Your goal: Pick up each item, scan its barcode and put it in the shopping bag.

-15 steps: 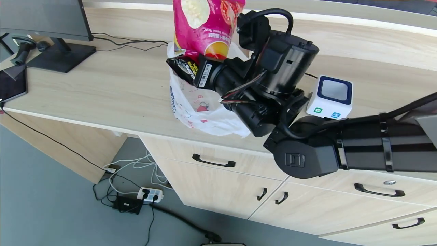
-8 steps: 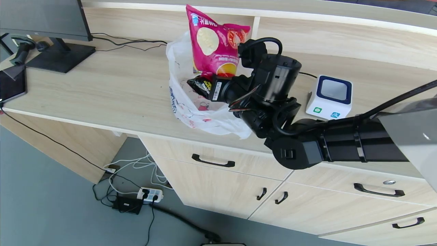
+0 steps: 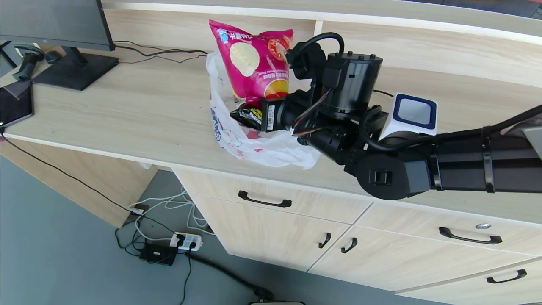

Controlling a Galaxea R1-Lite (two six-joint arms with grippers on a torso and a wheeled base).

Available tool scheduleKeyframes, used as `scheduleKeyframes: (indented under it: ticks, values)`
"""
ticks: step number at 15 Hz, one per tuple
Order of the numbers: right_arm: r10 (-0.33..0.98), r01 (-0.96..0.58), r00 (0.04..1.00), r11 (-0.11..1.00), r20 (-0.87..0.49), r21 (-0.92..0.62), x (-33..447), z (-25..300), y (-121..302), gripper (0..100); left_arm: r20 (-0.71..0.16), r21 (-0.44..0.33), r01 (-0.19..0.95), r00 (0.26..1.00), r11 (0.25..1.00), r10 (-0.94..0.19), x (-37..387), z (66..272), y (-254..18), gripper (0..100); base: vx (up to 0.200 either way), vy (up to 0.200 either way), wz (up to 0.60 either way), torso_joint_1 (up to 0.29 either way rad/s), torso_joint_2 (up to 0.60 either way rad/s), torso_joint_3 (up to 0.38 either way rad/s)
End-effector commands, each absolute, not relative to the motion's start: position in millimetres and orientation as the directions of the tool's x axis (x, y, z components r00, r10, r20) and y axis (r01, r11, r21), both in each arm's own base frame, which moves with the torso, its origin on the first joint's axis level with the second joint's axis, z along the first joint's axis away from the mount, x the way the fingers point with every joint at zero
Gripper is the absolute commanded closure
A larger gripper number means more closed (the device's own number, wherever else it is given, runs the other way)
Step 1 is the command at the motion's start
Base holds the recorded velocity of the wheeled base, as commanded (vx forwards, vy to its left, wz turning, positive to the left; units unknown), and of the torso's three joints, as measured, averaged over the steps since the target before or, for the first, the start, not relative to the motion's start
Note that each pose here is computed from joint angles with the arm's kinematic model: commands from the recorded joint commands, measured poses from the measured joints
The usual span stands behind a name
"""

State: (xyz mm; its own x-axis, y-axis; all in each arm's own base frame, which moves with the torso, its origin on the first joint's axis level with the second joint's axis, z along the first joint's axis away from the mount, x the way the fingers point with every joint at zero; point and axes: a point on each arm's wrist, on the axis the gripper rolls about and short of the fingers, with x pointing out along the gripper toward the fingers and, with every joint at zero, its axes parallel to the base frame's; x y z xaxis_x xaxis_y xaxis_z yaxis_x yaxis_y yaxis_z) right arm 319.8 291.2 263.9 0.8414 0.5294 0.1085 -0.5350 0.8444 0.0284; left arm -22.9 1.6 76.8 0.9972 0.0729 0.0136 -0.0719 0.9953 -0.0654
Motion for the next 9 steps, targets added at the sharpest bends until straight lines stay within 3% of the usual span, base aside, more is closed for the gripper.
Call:
scheduleKeyframes:
  ticks: [1,9]
  values:
    - [0.526,-0.533,0.842,0.846,0.117,0.028,317.3,268.7,289.0,100,0.014,-0.067,-0.074,0.997,0.995,0.075,-22.9,76.9,1.6,0,0.000,0.000,0.00,0.000,0.00,0.000]
    - [0.393,-0.395,0.918,0.918,0.057,0.024,334.8,246.6,282.3,100,0.014,-0.070,-0.074,0.997,0.995,0.075,-22.9,76.9,1.6,0,0.000,0.000,0.00,0.000,0.00,0.000]
